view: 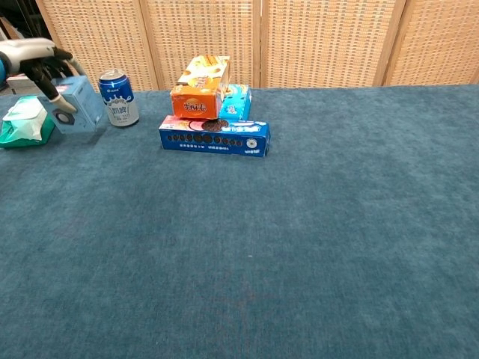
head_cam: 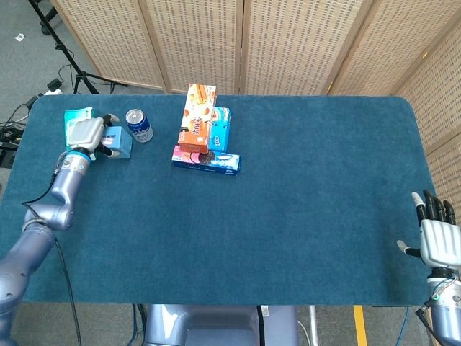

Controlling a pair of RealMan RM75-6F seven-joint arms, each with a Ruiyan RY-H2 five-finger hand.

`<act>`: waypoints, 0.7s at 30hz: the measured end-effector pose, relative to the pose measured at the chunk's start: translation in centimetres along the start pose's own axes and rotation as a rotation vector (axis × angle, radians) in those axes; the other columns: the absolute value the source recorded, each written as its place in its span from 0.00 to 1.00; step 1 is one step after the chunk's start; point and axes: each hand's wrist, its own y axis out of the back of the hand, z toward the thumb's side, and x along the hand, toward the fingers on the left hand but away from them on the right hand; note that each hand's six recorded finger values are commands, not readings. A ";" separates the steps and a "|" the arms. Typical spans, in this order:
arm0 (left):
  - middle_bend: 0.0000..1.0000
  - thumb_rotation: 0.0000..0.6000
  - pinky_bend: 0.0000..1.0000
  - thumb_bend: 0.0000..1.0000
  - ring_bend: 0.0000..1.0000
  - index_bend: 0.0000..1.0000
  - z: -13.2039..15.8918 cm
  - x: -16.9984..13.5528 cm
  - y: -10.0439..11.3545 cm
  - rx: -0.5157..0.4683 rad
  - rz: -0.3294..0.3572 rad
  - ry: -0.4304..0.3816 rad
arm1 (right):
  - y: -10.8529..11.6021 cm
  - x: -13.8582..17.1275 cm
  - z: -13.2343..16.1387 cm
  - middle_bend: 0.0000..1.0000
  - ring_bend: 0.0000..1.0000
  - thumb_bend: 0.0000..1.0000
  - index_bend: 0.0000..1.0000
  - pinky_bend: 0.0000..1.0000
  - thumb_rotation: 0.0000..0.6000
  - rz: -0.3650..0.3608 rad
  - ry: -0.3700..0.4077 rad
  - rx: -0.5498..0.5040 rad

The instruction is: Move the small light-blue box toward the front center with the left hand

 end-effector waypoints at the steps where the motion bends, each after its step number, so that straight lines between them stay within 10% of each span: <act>1: 0.43 1.00 0.29 0.00 0.32 0.29 -0.1 -0.3 0.3 -0.004 0.005 -0.016 | 0.1 0.1 0.1 0.00 0.00 0.00 0.00 0.00 1.00 -0.001 0.004 -0.003; 13: 0.43 1.00 0.29 0.00 0.32 0.29 0.1 -10.0 -0.7 -0.091 -0.171 -0.175 | 0.8 1.0 1.1 0.00 0.00 0.00 0.00 0.00 1.00 -0.006 0.067 -0.040; 21: 0.43 1.00 0.30 0.00 0.32 0.29 -1.8 -18.0 -3.0 -0.109 -0.210 -0.107 | 1.5 1.6 1.2 0.00 0.00 0.00 0.00 0.00 1.00 -0.011 0.096 -0.080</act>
